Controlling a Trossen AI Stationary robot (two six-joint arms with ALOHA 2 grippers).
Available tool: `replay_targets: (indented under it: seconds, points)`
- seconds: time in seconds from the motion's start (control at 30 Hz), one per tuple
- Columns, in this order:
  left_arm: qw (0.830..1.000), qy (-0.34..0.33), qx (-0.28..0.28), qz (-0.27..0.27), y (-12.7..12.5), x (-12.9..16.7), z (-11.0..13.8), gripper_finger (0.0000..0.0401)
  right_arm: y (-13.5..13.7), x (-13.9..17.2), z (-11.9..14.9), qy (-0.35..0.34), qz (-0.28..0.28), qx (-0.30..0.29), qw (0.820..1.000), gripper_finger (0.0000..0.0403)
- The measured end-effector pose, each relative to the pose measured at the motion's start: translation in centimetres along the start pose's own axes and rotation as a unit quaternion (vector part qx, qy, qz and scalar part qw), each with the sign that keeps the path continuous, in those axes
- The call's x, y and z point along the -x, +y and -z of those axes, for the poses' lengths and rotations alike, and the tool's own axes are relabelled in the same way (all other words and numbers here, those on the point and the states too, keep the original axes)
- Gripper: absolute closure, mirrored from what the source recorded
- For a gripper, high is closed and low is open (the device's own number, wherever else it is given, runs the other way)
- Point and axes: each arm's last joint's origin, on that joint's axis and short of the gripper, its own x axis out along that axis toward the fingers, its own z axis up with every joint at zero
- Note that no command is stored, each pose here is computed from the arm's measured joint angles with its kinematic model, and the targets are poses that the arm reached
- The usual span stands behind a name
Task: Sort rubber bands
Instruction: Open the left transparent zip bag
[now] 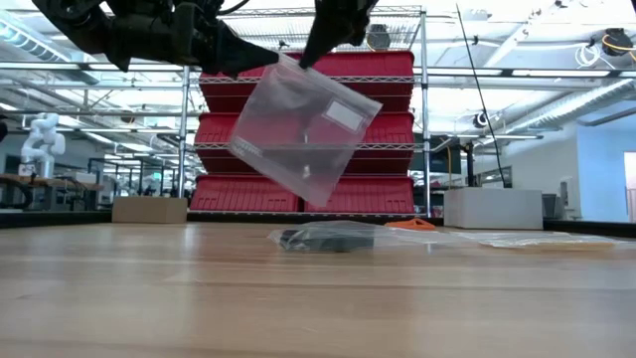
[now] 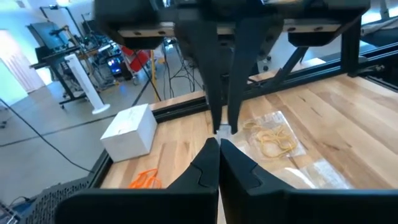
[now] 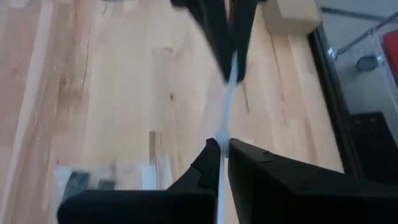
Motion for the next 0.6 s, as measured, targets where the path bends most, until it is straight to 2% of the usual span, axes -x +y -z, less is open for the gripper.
replay_targets:
  seconds: [0.6]
  points:
    - [1.000,-0.001,-0.001,-0.013,0.1,0.1,-0.1,0.0401,0.2,0.6,3.4,0.176,0.005,-0.035,0.984,0.0401]
